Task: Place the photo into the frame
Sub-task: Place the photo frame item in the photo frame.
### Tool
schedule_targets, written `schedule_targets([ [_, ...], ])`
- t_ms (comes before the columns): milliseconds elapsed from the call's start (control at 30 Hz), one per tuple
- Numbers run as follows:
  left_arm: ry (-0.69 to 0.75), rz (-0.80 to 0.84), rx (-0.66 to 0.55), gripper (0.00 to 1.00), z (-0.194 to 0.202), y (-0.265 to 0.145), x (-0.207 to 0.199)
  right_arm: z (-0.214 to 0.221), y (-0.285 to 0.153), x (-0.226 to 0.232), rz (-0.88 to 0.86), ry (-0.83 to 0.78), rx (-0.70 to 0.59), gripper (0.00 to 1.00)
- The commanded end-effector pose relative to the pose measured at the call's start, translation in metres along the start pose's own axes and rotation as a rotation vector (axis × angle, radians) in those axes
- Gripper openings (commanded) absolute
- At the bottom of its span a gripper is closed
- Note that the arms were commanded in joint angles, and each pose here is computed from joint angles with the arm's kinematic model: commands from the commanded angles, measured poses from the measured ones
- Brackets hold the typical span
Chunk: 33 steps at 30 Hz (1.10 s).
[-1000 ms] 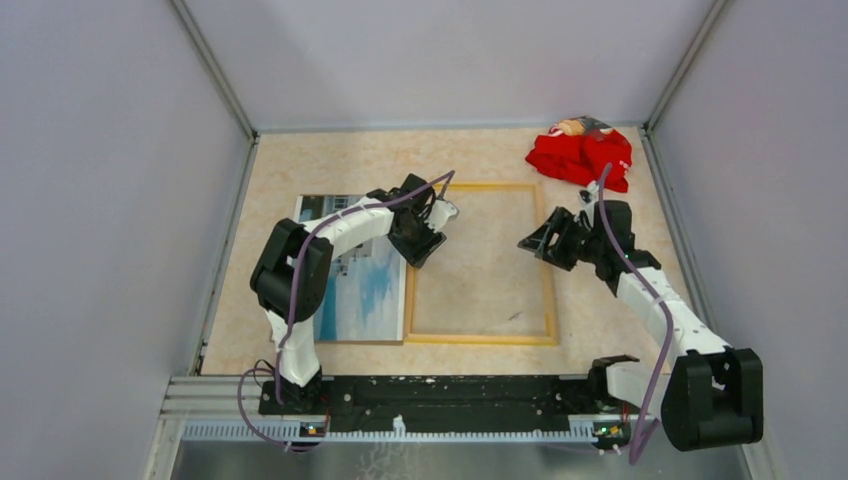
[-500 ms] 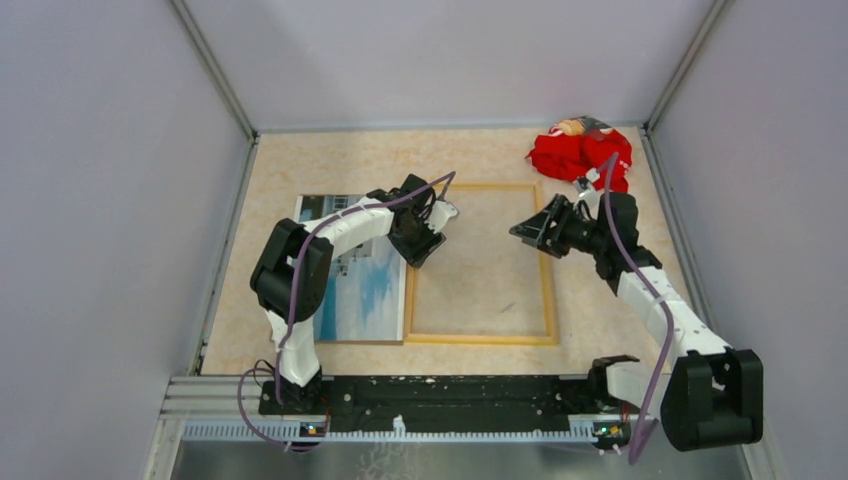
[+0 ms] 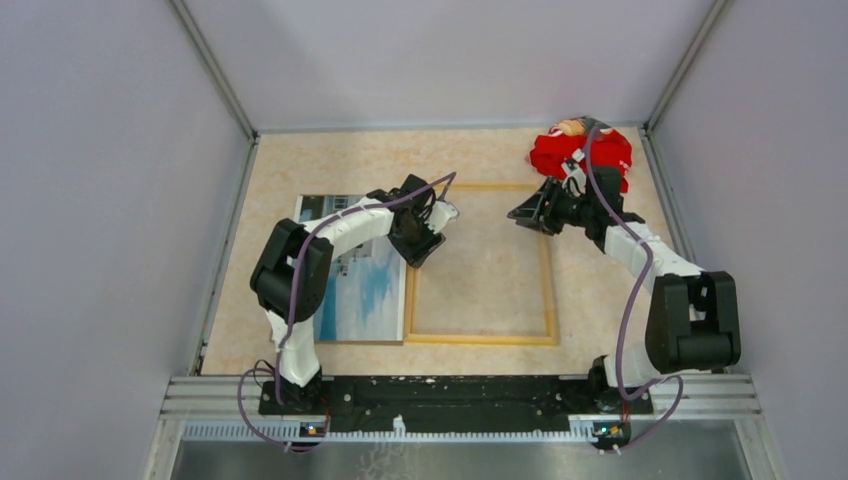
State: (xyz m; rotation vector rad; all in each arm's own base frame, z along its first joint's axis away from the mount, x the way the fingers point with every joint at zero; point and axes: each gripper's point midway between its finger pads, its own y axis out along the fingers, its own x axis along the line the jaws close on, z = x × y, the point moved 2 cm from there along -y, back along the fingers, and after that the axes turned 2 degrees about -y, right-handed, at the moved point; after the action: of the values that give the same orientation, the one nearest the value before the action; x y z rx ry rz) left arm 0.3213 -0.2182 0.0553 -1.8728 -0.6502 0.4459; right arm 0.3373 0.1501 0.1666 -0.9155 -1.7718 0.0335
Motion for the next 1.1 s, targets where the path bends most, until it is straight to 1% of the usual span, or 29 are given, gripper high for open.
schedule_targets([
  [0,0.028,-0.02,-0.065,0.62,-0.012,-0.019,0.002,-0.015,0.0,0.016,-0.068,-0.085,-0.013,0.41],
  [200,0.027,-0.023,-0.07,0.62,-0.014,-0.02,0.003,-0.013,-0.002,0.011,-0.038,-0.091,0.004,0.42],
  [333,-0.002,-0.002,-0.098,0.66,-0.025,-0.03,0.006,-0.018,0.0,0.01,-0.015,-0.084,-0.009,0.45],
  [400,-0.026,0.021,-0.115,0.68,-0.031,-0.039,0.009,-0.018,0.0,0.012,-0.031,-0.103,0.026,0.49],
  [433,-0.038,0.028,-0.129,0.69,-0.036,-0.045,0.012,-0.018,0.0,0.011,-0.012,-0.108,0.042,0.49],
  [500,-0.068,0.043,-0.164,0.72,-0.042,-0.058,0.023,-0.023,0.0,0.005,0.046,-0.098,0.041,0.44],
  [600,-0.111,0.058,-0.213,0.75,-0.048,-0.077,0.043,-0.021,0.0,0.003,0.05,-0.09,0.042,0.37],
  [733,-0.151,0.015,-0.216,0.76,-0.036,-0.08,0.071,-0.015,0.002,-0.001,0.046,-0.053,0.041,0.1],
  [800,-0.164,-0.007,-0.198,0.75,-0.027,-0.073,0.078,-0.014,0.003,-0.001,0.034,-0.044,0.034,0.01],
  [833,-0.171,-0.015,-0.186,0.75,-0.021,-0.067,0.079,-0.013,0.002,0.0,0.027,-0.041,0.026,0.0],
  [967,-0.185,-0.014,-0.153,0.67,0.0,-0.038,0.074,-0.013,-0.003,0.01,-0.001,-0.037,-0.001,0.0],
  [1067,-0.192,0.0,-0.143,0.61,0.007,-0.026,0.066,-0.013,-0.01,0.018,-0.016,-0.049,-0.021,0.0],
])
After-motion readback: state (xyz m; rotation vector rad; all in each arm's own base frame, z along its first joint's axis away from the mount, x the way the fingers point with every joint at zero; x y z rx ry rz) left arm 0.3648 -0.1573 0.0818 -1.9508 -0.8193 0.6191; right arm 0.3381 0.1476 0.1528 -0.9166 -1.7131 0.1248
